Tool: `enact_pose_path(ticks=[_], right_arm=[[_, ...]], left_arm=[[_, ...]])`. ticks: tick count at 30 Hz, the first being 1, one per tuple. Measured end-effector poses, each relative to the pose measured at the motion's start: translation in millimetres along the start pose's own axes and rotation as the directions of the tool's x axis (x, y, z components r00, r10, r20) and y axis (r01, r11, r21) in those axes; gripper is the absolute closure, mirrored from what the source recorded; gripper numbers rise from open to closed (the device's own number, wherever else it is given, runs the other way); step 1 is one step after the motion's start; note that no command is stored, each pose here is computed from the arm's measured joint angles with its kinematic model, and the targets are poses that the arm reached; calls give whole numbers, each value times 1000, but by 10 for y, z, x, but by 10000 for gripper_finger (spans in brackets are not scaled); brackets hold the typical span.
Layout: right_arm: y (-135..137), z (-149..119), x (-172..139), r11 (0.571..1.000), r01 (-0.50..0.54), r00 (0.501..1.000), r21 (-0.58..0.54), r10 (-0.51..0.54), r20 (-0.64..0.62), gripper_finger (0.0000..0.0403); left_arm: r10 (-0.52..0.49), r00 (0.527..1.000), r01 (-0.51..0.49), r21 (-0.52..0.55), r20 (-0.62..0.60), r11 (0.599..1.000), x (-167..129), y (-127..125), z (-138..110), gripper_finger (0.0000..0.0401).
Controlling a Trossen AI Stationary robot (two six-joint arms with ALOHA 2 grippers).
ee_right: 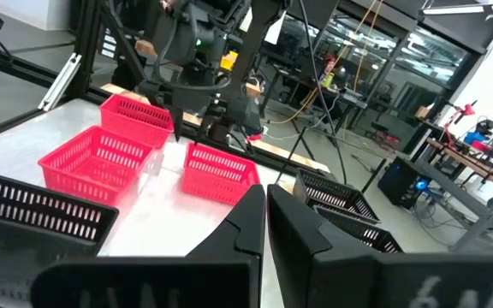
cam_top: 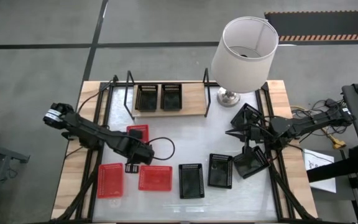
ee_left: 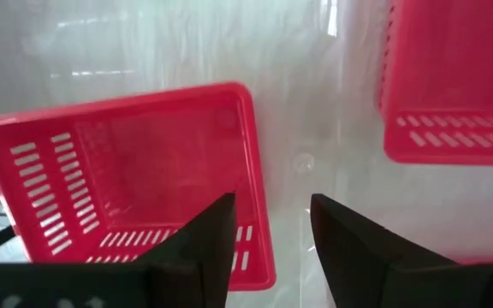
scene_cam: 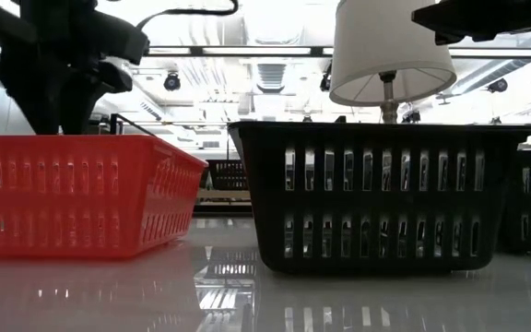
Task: Stack baskets on shelf by color
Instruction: Put the top red bin on the shelf
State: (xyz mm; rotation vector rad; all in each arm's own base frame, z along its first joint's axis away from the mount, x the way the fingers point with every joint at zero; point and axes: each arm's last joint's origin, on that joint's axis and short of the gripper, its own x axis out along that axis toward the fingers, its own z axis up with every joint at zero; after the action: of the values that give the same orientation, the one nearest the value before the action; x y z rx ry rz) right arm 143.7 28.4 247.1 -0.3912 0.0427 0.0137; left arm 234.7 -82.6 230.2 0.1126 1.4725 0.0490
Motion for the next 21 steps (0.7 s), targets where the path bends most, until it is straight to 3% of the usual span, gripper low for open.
enact_pose_path(ticks=[13, 17, 21], right_arm=[[0, 0, 1, 1000, 0, 1000, 3, 0, 0, 394], [0, 0, 1, 1000, 0, 1000, -2, 0, 0, 394], [0, 0, 1, 1000, 0, 1000, -3, 0, 0, 394]], left_arm=[[19, 998, -23, -57, -54, 998, 340, 38, -155, 269], [23, 997, -26, -55, -67, 998, 369, 41, -180, 303], [22, 998, -25, -53, -65, 998, 361, 40, -174, 363]])
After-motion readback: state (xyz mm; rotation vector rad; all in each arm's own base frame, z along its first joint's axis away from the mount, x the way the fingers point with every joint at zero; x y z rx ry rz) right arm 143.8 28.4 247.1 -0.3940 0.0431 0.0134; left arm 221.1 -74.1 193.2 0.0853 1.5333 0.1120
